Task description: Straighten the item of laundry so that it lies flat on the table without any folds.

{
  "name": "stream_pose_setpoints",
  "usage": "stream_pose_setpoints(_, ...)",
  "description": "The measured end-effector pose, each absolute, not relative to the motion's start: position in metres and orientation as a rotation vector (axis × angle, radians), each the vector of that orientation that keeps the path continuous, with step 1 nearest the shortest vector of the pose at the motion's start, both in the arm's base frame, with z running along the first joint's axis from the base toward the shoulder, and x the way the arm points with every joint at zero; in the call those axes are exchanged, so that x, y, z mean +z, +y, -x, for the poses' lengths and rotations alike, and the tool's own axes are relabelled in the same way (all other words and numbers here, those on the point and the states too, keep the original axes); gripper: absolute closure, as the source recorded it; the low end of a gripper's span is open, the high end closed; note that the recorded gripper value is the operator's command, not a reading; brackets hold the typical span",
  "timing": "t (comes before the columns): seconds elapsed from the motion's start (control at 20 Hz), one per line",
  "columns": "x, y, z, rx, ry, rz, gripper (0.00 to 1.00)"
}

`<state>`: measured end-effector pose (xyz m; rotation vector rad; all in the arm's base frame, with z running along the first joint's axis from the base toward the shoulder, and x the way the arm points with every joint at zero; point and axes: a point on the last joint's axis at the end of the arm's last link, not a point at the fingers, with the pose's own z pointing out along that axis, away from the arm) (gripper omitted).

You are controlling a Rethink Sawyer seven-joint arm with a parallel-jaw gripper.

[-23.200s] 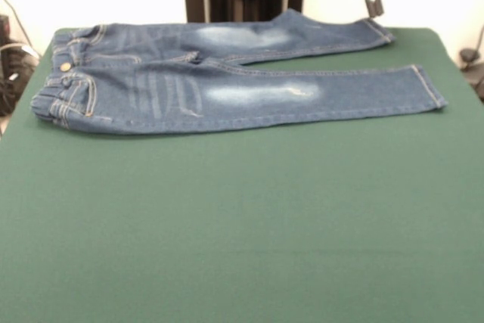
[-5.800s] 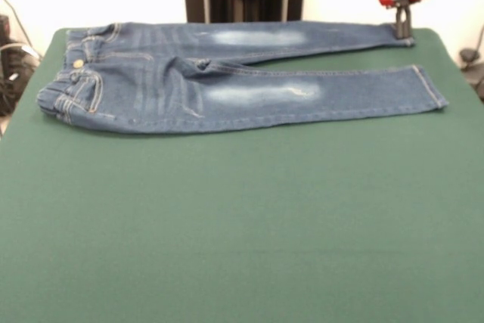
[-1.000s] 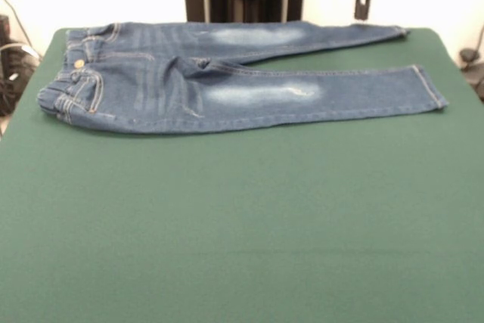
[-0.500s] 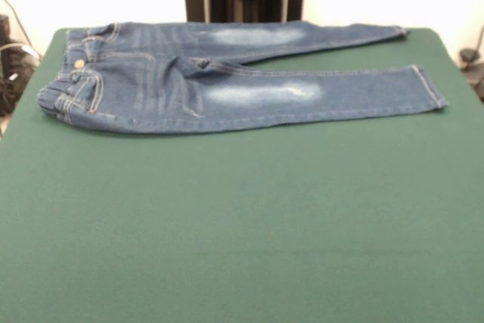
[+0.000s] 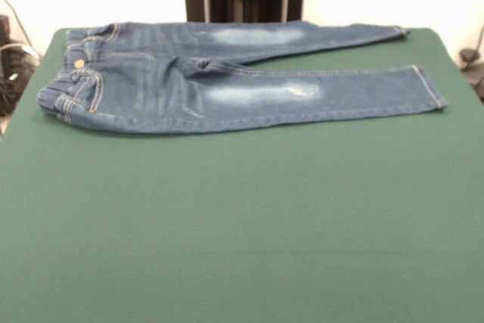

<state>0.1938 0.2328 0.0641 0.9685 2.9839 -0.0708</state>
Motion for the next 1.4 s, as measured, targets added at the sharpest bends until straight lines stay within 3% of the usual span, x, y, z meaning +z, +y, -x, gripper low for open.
stream_pose_setpoints(1.4,0.051,0.227,-0.275,-0.083,2.927,-1.007,1.00)
